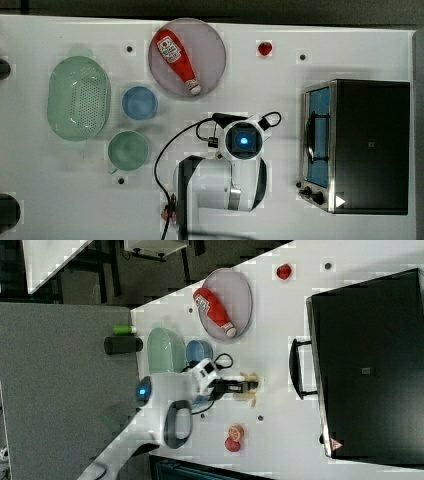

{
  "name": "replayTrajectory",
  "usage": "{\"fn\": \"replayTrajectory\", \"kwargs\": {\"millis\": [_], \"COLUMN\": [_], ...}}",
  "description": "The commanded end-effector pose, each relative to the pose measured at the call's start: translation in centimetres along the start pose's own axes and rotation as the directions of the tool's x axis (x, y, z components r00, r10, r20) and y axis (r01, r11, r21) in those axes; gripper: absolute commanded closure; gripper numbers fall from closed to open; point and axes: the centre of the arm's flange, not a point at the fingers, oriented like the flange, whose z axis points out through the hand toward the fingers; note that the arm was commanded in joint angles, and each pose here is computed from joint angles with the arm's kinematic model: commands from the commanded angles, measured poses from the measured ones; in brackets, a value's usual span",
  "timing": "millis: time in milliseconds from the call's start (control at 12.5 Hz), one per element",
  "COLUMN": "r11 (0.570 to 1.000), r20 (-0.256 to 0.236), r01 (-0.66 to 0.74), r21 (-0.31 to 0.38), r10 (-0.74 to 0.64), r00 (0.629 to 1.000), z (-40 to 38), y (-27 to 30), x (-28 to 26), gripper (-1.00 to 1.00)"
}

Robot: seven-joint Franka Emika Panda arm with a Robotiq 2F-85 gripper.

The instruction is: Pick Banana and place it in mug.

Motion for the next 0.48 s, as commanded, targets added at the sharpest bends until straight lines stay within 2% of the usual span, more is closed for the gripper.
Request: {"fn": "replayTrajectory", "kwargs": {"millis": [80,240,400,480], "r11": [1.000,1.000,1.000,1.000], "r20": [-0.070,-0.058,-0.098,-0.093], "r01": [0.010,0.005,0.007,0.003], "r21": [0.014,0.021,0.028,0.029], "r10": [-0.009,-0.004,-0.004,-0.001], "r00": [0.998,0.998,0.995,0.996], "z": [-10.3,-15.9,-22.1,-24.6], "y": [0.4,0.8,1.0,1.1], "x": [1.4,0.2,-0.8,-1.4], "gripper": [0.38,0.38,0.38,0.38]}}
